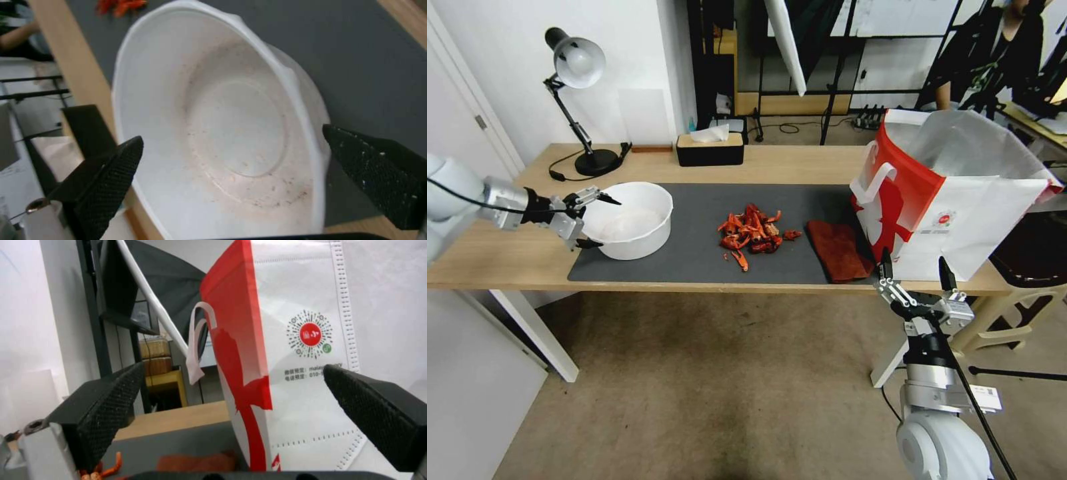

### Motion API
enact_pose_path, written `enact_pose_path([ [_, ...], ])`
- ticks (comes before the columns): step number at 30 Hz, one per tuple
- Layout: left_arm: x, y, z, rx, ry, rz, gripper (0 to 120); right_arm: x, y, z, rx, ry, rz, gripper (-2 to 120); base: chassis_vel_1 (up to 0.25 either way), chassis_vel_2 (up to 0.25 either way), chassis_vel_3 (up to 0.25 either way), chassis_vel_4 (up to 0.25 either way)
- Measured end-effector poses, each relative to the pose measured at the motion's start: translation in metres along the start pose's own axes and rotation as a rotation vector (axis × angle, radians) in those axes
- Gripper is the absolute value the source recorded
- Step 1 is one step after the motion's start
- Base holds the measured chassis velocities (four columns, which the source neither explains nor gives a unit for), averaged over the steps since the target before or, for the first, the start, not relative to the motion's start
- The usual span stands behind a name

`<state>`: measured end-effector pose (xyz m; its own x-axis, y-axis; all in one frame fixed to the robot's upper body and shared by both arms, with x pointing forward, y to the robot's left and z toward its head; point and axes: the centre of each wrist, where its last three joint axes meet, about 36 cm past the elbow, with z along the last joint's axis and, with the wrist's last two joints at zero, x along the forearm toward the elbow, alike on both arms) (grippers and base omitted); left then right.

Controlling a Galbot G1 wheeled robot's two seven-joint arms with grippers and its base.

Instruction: Sweep shrimp from table into container with towel, then put container into takeout bag.

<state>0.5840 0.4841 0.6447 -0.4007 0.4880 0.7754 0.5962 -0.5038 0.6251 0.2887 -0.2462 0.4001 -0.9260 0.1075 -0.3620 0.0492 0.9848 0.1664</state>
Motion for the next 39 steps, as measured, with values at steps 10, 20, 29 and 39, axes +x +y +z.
enact_pose_path([
  [10, -0.016, 0.022, 0.009, -0.018, 0.003, 0.161, 99, -0.003, 0.0, 0.003, -0.005, -0.001, 0.01, 100, 0.0, 0.0, 0.0, 0.0],
  [20, -0.026, 0.042, 0.012, -0.053, 0.009, 0.237, 100, -0.003, 0.0, 0.004, -0.006, -0.002, 0.02, 100, 0.0, 0.0, 0.0, 0.0],
  [29, -0.025, 0.041, 0.014, -0.048, 0.013, 0.277, 97, -0.002, 0.001, 0.003, -0.011, -0.003, 0.026, 100, 0.0, 0.0, 0.0, 0.0],
  [39, -0.029, 0.042, 0.015, -0.042, 0.007, 0.32, 81, -0.003, 0.002, 0.002, -0.012, -0.009, 0.026, 100, 0.0, 0.0, 0.0, 0.0],
])
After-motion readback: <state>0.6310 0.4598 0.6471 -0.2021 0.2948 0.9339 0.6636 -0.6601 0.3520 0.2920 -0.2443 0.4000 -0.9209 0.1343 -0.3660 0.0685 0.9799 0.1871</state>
